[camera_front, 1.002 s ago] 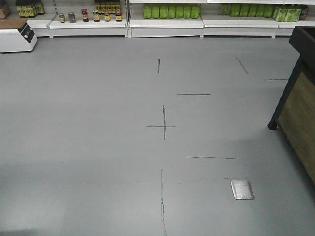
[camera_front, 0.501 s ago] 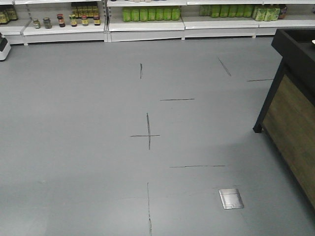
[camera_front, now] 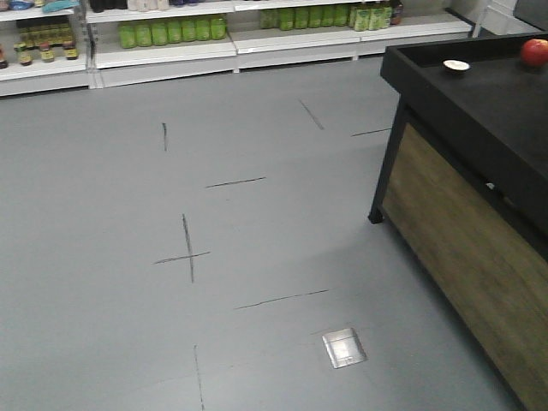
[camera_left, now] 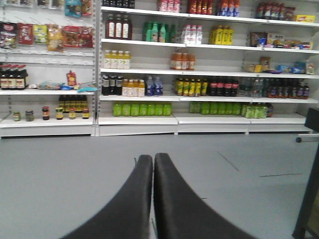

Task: Pick three apples into basket with both arms
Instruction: 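Turn and drive the base up to the light-blue basket on the fruit table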

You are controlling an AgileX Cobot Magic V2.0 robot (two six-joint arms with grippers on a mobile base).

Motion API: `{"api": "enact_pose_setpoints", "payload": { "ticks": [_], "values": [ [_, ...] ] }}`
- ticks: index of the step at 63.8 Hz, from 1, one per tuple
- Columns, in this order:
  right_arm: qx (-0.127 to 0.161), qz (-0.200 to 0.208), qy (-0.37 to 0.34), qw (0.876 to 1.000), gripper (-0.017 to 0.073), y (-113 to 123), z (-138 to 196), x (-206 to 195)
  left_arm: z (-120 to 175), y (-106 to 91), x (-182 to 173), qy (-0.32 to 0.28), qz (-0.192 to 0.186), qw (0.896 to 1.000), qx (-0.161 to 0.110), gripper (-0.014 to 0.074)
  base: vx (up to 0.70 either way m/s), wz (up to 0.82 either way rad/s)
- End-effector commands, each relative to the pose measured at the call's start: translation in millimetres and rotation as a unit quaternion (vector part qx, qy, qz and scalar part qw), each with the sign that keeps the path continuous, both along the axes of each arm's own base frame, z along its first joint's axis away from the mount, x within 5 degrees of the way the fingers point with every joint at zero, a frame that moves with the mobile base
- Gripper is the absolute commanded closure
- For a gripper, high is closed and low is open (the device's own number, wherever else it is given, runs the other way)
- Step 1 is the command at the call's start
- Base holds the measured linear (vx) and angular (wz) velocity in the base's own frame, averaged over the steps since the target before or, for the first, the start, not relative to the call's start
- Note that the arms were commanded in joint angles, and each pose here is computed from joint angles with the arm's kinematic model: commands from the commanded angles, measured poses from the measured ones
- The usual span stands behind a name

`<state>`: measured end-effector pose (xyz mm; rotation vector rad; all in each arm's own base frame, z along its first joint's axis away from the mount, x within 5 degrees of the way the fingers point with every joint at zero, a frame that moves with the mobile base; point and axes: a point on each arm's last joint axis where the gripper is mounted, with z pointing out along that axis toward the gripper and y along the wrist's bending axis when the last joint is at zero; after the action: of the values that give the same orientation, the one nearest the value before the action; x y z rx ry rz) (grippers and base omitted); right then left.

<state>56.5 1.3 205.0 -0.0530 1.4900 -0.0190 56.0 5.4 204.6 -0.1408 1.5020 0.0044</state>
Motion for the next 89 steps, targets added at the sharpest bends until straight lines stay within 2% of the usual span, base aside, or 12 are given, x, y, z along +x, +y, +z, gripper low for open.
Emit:
{"api": "enact_pose_setpoints", "payload": {
  "ticks": [1,89],
  "values": [
    [-0.004,-0.003,-0.036,0.999,0.0564,-0.3,2.7,-0.9,-0.3,0.4,-0.7,-0.034,0.002,0.999,-0.001,0.06,0.12,-0.47],
    [-0.004,-0.003,-0.036,0.999,0.0564,-0.3,2.7,-0.9,-0.3,0.4,-0.7,-0.034,0.002,0.999,-0.001,0.06,0.1,-0.46]
  ]
}}
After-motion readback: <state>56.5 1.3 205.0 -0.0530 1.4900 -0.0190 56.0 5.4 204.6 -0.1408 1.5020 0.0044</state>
